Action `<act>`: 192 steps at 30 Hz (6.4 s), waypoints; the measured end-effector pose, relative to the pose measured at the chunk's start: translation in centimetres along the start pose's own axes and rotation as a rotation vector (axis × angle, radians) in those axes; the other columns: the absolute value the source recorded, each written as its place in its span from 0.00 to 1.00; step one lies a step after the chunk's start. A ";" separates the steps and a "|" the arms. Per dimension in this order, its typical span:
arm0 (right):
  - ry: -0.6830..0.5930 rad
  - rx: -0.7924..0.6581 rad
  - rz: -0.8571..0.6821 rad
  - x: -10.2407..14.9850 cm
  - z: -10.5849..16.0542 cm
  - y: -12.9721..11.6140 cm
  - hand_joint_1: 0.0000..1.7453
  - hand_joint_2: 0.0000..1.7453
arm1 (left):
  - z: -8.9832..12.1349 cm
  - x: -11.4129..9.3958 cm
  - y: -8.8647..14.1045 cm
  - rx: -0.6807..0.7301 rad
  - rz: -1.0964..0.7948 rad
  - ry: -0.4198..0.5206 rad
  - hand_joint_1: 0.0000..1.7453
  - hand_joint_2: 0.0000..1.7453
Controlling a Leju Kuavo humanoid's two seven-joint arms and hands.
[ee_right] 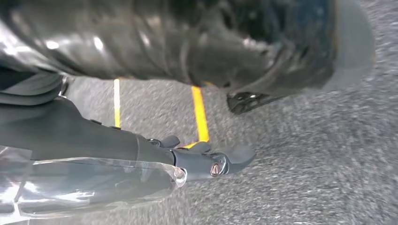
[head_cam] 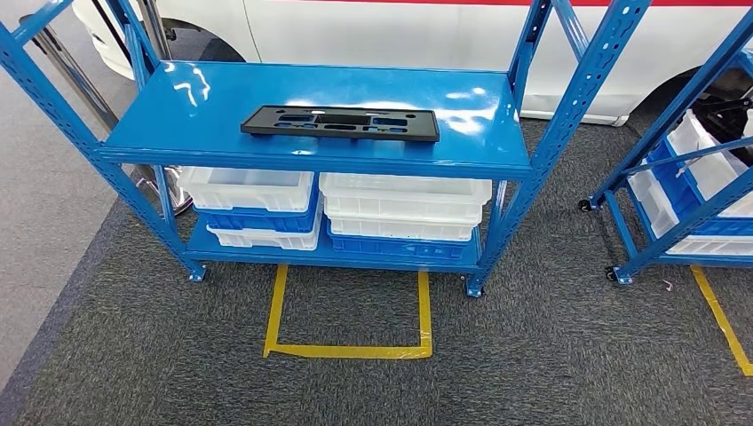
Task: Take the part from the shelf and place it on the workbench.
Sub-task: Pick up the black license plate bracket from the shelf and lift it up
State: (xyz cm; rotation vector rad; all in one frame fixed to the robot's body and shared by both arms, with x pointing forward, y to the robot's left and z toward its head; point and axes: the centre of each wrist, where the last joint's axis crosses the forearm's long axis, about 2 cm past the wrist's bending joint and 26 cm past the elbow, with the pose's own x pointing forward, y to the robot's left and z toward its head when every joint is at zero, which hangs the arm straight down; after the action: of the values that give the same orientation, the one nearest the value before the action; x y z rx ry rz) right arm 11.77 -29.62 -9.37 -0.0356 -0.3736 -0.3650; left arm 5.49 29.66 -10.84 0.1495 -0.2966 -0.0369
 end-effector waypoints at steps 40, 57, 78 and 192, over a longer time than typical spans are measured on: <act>-0.780 0.563 -0.198 17.2 5.2 7.1 0.00 0.00 | 0.4 2.8 -4.8 0.000 0.090 -0.012 0.00 0.00; -0.944 0.965 0.085 16.1 14.1 12.7 0.00 0.00 | 0.9 2.2 -6.4 0.026 0.224 0.010 0.00 0.00; -0.993 1.316 0.279 13.7 18.9 13.2 0.00 0.00 | 1.4 2.0 -8.0 0.010 0.267 0.013 0.00 0.00; -1.126 1.421 0.398 16.9 19.5 13.6 0.00 0.00 | 1.3 1.1 -7.6 -0.054 0.243 -0.030 0.00 0.00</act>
State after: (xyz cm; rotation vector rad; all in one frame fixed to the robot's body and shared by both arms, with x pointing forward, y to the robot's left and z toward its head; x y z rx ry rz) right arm 24.43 -20.75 15.43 1.1029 -1.6399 0.4279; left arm 6.09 21.92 -10.41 0.0581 -0.3415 0.1940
